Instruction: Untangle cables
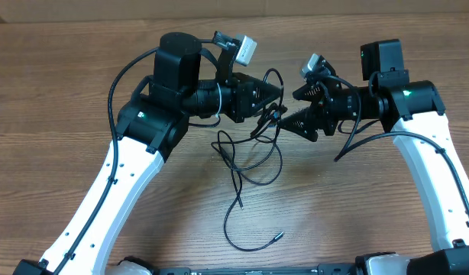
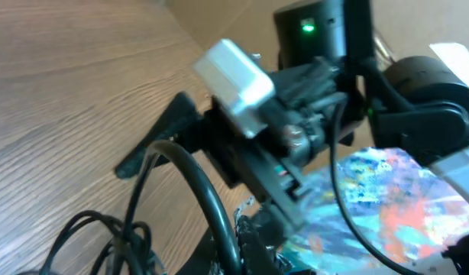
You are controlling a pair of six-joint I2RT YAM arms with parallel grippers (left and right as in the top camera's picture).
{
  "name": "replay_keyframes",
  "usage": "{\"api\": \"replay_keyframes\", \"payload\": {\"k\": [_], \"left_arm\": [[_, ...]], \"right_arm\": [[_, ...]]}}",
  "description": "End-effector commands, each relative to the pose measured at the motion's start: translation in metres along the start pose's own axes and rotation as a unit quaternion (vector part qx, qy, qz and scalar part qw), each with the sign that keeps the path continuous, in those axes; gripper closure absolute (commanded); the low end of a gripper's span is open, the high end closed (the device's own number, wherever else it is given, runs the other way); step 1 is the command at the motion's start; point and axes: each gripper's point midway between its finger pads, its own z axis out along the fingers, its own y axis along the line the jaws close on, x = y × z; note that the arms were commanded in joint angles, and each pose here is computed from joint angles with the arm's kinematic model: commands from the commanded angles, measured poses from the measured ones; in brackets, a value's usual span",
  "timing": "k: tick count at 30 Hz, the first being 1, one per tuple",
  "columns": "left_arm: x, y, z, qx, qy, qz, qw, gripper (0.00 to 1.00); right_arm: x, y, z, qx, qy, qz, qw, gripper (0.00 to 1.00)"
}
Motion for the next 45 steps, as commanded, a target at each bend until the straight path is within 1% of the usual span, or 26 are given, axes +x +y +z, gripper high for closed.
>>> {"api": "replay_keyframes", "payload": {"k": [1,2,3,4,7,9,14,19,21,24,25,28,31,33,34,36,39,41,43,45], "left_arm": [[-0.002,-0.031,-0.006,0.059,0.004,0.063,0.996,0.96],[-0.001,-0.031,-0.006,0.06,0.006,0.068,0.996,0.96],[0.0,-0.032,-0.006,0.065,0.008,0.074,0.995,0.96],[0.001,-0.035,-0.006,0.072,0.01,0.081,0.994,0.96],[0.006,-0.045,-0.008,0.101,0.018,0.111,0.988,0.96],[0.009,-0.051,-0.01,0.123,0.025,0.126,0.984,0.96],[0.012,-0.06,-0.012,0.15,0.031,0.14,0.978,0.96],[0.016,-0.067,-0.015,0.171,0.036,0.149,0.973,0.96],[0.016,-0.067,-0.015,0.171,0.036,0.149,0.973,0.96],[0.013,-0.061,-0.013,0.154,0.03,0.149,0.976,0.96],[0.012,-0.061,-0.013,0.153,0.029,0.149,0.976,0.96],[0.012,-0.06,-0.013,0.15,0.028,0.149,0.977,0.96],[0.007,-0.05,-0.01,0.118,0.019,0.145,0.982,0.96],[0.003,-0.034,-0.007,0.072,0.01,0.133,0.988,0.96],[0.001,-0.021,-0.006,0.038,0.005,0.124,0.992,0.96],[0.001,-0.007,-0.007,0.003,0.003,0.11,0.994,0.96],[0.0,-0.002,-0.012,-0.002,0.002,0.104,0.995,0.96],[-0.002,-0.001,-0.016,0.005,0.001,0.105,0.994,0.96],[-0.003,-0.006,-0.023,0.034,0.001,0.13,0.991,0.96],[-0.003,-0.008,-0.026,0.046,0.002,0.135,0.99,0.96]], "right_arm": [[0.004,-0.015,-0.001,0.037,0.018,-0.008,0.999,0.12],[0.006,-0.017,-0.001,0.044,0.023,-0.004,0.999,0.09],[0.006,-0.018,-0.001,0.047,0.024,-0.004,0.999,0.02],[0.007,-0.019,-0.002,0.05,0.027,-0.002,0.998,0.0],[0.006,-0.027,-0.002,0.07,0.026,0.023,0.997,0.0],[-0.002,-0.034,-0.003,0.085,0.009,0.05,0.995,0.0],[-0.021,-0.044,-0.005,0.101,-0.032,0.096,0.99,0.0],[-0.03,-0.054,-0.007,0.119,-0.053,0.136,0.982,0.0],[-0.024,-0.068,-0.009,0.155,-0.049,0.183,0.969,0.0],[-0.004,-0.08,-0.012,0.198,-0.024,0.249,0.948,0.0],[0.008,-0.086,-0.016,0.227,-0.01,0.281,0.933,0.0],[0.026,-0.093,-0.022,0.266,0.014,0.316,0.91,0.0],[0.035,-0.087,-0.021,0.261,0.033,0.329,0.907,0.0],[0.041,-0.081,-0.02,0.254,0.046,0.338,0.905,0.0],[0.044,-0.077,-0.019,0.245,0.052,0.344,0.905,0.0],[0.042,-0.069,-0.015,0.218,0.058,0.326,0.918,0.0],[0.034,-0.057,-0.009,0.175,0.051,0.301,0.936,0.0],[0.023,-0.042,-0.003,0.12,0.038,0.269,0.955,0.0],[0.002,-0.012,0.003,0.018,0.004,0.194,0.981,0.0],[-0.01,0.005,0.002,-0.036,-0.022,0.136,0.99,0.0]]}}
